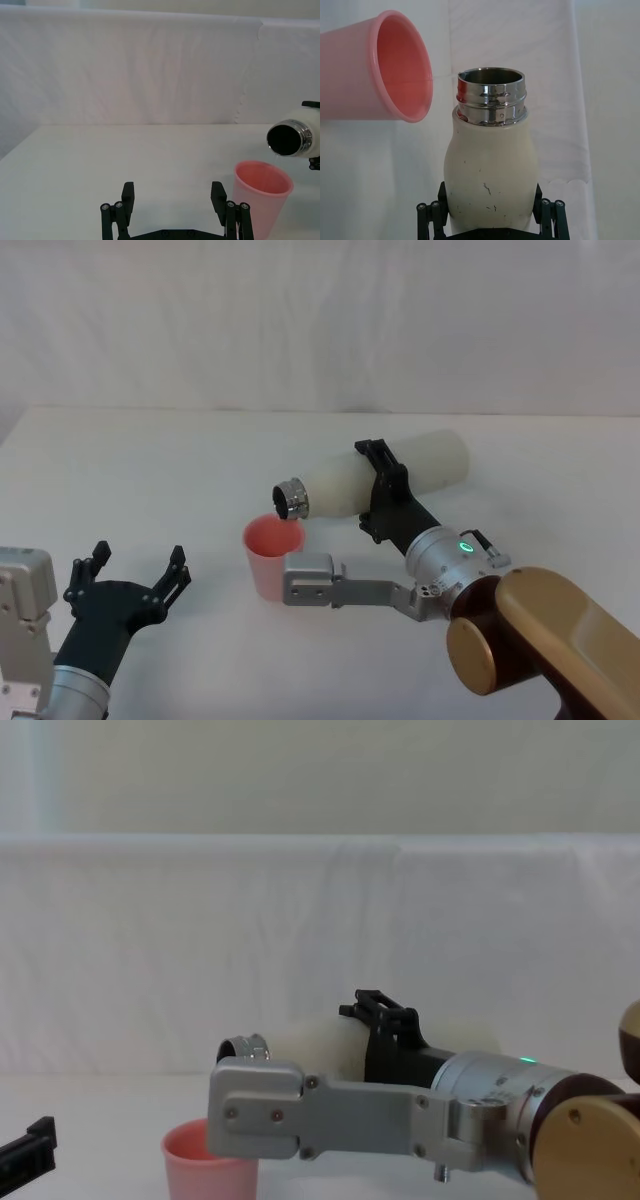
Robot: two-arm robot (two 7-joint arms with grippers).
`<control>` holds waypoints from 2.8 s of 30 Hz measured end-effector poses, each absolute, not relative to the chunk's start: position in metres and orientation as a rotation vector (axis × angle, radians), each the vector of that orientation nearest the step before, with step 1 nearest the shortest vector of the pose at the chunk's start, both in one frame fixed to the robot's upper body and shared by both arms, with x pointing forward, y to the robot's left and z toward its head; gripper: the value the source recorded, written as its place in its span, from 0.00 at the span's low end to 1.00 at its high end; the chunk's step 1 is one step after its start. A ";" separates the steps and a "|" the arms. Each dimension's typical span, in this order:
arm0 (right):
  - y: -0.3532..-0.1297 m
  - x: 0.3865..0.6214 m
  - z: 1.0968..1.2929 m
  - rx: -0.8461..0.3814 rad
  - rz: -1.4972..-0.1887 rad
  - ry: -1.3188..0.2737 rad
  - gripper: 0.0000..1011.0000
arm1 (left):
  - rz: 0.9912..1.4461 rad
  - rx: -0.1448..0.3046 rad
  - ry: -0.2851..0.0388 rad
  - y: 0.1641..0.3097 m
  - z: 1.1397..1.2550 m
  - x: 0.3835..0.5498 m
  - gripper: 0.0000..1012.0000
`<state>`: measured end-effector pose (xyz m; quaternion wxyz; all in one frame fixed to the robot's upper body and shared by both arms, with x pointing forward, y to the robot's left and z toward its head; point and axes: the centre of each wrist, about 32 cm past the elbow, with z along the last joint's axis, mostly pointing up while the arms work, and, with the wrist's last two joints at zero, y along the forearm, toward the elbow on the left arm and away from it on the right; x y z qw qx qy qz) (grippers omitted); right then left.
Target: Grasp the thermos with one hand and pour water into the cup lid.
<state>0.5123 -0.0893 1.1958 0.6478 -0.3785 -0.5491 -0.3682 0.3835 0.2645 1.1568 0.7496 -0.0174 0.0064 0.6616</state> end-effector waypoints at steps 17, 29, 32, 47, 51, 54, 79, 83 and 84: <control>-0.105 0.501 1.209 -0.740 -0.918 -1.102 0.95 | 1.446 -0.038 0.014 0.265 1.157 0.384 0.99; -0.139 0.480 1.218 -0.556 -1.020 -0.884 0.95 | 1.446 -0.038 0.014 0.265 1.157 0.384 0.99; -0.145 0.477 1.219 -0.537 -1.031 -0.854 0.95 | 1.446 -0.038 0.014 0.265 1.157 0.384 0.99; -0.158 0.483 1.218 -0.416 -1.055 -0.604 0.95 | 1.446 -0.038 0.014 0.265 1.157 0.384 0.99; -0.155 0.487 1.219 -0.370 -1.036 -0.519 0.95 | 1.446 -0.038 0.014 0.265 1.157 0.384 0.99; -0.153 0.490 1.219 -0.327 -1.013 -0.441 0.95 | 1.446 -0.038 0.014 0.265 1.157 0.384 0.99; -0.156 0.510 1.207 -0.142 -0.879 0.011 0.95 | 1.446 -0.038 0.014 0.265 1.157 0.384 0.99; -0.155 0.511 1.205 -0.136 -0.877 0.024 0.95 | 1.446 -0.038 0.014 0.265 1.157 0.384 0.99; -0.155 0.511 1.205 -0.135 -0.877 0.026 0.95 | 1.446 -0.038 0.014 0.265 1.157 0.384 0.99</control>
